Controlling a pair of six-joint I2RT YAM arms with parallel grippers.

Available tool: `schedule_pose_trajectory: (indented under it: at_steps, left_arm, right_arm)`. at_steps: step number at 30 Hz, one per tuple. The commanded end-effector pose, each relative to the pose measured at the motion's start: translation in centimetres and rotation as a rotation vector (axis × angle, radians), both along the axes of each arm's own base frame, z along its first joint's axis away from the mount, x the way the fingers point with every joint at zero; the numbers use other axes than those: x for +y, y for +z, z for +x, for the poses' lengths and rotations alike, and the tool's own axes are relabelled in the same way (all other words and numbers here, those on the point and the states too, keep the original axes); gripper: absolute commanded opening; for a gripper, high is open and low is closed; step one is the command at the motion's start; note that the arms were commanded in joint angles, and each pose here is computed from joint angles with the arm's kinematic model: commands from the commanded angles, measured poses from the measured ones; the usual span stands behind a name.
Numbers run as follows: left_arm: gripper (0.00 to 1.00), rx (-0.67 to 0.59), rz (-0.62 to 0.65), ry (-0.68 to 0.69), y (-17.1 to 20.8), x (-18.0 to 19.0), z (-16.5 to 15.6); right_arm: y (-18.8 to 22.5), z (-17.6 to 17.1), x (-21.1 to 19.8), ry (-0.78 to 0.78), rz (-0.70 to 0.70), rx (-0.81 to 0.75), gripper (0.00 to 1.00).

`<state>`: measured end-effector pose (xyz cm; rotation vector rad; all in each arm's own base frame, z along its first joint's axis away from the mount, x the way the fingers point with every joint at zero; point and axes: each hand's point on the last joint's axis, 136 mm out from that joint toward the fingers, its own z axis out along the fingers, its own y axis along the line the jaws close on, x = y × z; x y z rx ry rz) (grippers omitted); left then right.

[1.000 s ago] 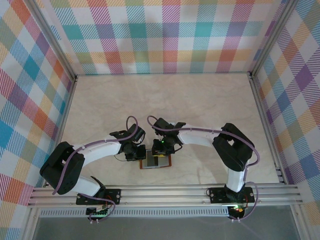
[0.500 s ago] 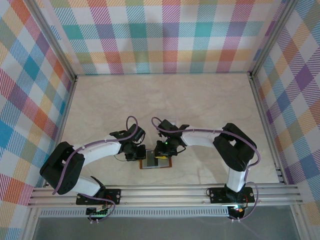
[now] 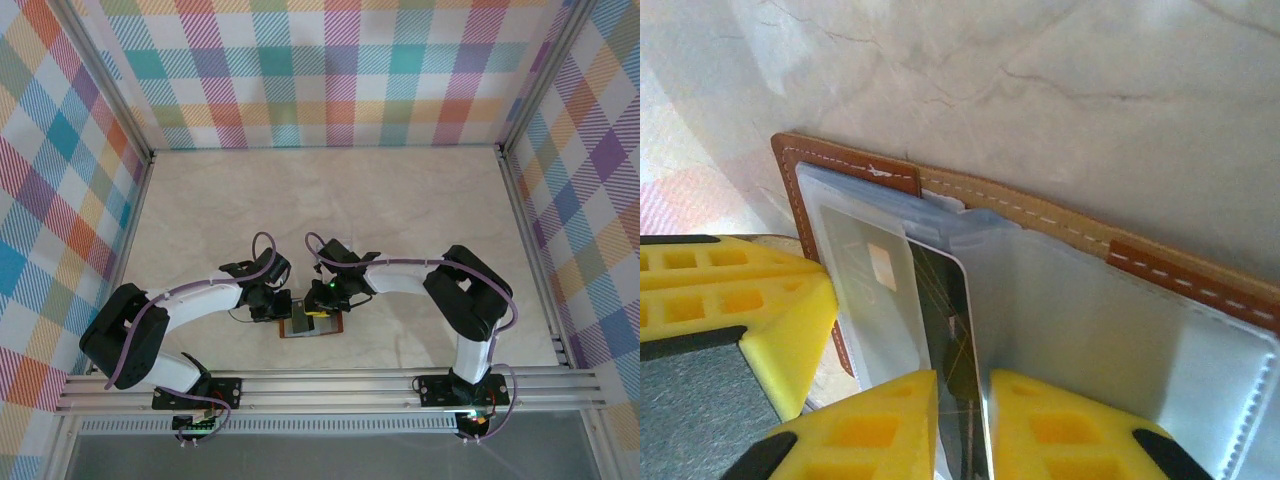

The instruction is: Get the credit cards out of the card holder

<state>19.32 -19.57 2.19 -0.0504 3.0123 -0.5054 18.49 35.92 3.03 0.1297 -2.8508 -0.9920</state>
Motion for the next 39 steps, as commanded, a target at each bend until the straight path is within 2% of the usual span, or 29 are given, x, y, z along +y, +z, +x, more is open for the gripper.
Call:
schedule_pose_trajectory:
  at_steps: [1,6,12,21,29,35,39]
  left_arm:
    - [0.13,0.034,0.083,-0.025,-1.3,1.6,-1.5]
    - [0.13,0.033,0.085,-0.024,-1.3,1.6,-1.5]
    - [0.13,0.032,0.087,-0.029,-1.3,1.6,-1.5]
    - [0.13,0.034,0.096,-0.034,-1.3,1.8,-1.5]
    - [0.13,0.028,0.099,-0.033,-1.1,1.9,-1.5]
    - [0.13,0.021,0.094,-0.031,-0.7,1.8,-1.4]
    - [0.13,0.005,0.081,-0.035,-0.2,1.6,-1.1]
  right_arm:
    - [-0.2,-0.1,0.5,0.006,0.029,0.022,0.2]
    - [-0.1,0.1,-0.3,-0.004,-0.011,0.002,0.13]
    - [-0.3,0.2,-2.9,0.0,-0.155,-0.037,0.13]
    - [0.5,0.1,-4.3,-0.004,-0.195,-0.054,0.13]
    - [0.9,0.2,-6.4,-0.001,-0.294,-0.089,0.1]
    - [1.5,0.4,-7.5,0.004,-0.348,-0.119,0.07]
    - [2.1,0.7,-7.2,0.005,-0.336,-0.134,0.04]
